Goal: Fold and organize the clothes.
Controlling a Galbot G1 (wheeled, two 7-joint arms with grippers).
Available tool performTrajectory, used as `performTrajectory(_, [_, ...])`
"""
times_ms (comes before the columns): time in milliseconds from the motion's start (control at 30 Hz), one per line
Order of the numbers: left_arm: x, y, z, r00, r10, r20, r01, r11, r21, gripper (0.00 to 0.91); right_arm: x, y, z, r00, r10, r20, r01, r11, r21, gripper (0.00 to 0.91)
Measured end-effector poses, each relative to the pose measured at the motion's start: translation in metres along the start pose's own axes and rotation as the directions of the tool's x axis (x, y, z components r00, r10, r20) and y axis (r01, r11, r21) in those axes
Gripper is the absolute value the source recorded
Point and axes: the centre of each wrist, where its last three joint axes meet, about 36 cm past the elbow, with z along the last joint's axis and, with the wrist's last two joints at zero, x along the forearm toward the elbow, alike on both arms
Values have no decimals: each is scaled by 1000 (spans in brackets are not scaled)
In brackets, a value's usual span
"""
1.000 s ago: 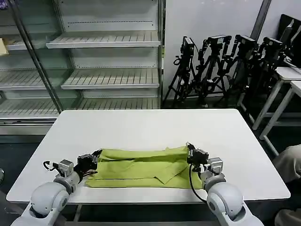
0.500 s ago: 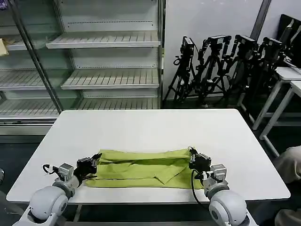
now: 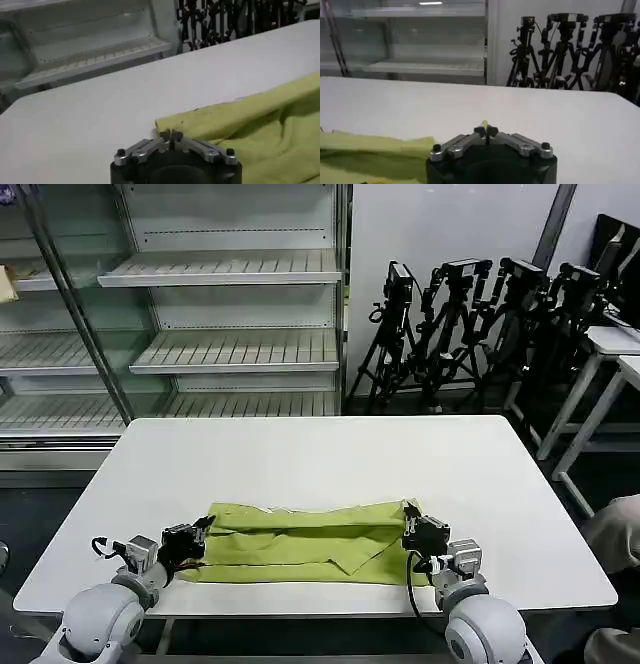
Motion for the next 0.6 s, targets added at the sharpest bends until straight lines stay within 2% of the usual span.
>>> performTrajectory(267, [7, -6, -3, 999, -29, 18, 29, 999, 22, 907, 12, -5, 1, 1000, 9, 3, -9, 1000, 8, 907])
performTrajectory(433, [12, -17, -3, 998, -63, 22, 61, 993, 104, 907, 24, -11, 0, 999, 28, 17, -28, 1000, 11, 907])
performTrajectory(600, [14, -27, 6, 995, -100, 6, 96, 975, 199, 907, 30, -17, 5, 999, 53, 11, -53, 999, 10, 907])
